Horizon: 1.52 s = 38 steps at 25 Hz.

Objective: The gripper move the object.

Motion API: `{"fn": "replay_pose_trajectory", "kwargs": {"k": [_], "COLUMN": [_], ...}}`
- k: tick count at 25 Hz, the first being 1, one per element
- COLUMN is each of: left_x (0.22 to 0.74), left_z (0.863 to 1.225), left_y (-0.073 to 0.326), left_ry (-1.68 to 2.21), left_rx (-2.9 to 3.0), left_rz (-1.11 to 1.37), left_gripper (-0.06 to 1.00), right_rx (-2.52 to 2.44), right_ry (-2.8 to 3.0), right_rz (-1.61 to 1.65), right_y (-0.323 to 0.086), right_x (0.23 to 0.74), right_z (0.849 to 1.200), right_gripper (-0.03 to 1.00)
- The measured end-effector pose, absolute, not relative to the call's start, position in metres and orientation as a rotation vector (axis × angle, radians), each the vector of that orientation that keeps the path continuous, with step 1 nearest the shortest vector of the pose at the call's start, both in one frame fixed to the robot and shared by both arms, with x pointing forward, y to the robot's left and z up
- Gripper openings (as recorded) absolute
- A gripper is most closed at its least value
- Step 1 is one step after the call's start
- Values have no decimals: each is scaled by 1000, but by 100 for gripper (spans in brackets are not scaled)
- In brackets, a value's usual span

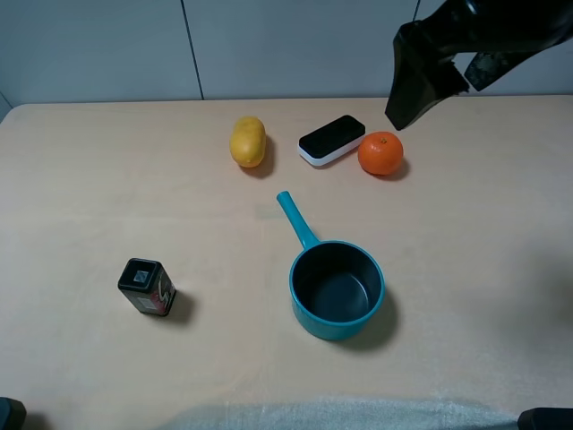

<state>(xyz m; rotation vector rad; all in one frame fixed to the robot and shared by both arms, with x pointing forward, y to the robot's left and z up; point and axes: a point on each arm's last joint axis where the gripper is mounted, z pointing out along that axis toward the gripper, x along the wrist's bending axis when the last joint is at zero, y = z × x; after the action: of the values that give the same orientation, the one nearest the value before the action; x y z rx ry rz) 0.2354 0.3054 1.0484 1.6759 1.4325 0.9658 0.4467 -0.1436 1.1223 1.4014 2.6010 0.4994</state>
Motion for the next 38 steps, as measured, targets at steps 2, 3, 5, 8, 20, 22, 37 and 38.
{"fn": "replay_pose_trajectory", "kwargs": {"k": [2,3,5,8,20,22,37,38], "left_x": [235,235,235,235,235,235,235,235], "left_z": [1048,1048,1048,1048,1048,1048,1048,1048], "left_y": [305,305,305,305,305,305,305,305], "left_ry": [1432,1432,1432,1432,1432,1432,1432,1432], "left_rx": [1676,1676,1676,1676,1676,1676,1676,1676], "left_rz": [966,966,966,966,966,966,966,966], "left_gripper": [99,99,99,99,99,99,99,99], "right_rx": [1401,1401,1411,1411,1379,1371,1661,1671], "right_ry": [2592,2585,2574,2563,2508,2493,1918,1864], "right_rz": [515,527,540,562,655,686,871,886], "right_y": [-151,-154,-160,-169,-205,-209,-277,-282], "right_x": [437,432,424,412,366,359,329,324], "right_z": [1124,1126,1127,1129,1116,1114,1109,1109], "right_gripper": [69,69,69,69,69,69,69,69]}}
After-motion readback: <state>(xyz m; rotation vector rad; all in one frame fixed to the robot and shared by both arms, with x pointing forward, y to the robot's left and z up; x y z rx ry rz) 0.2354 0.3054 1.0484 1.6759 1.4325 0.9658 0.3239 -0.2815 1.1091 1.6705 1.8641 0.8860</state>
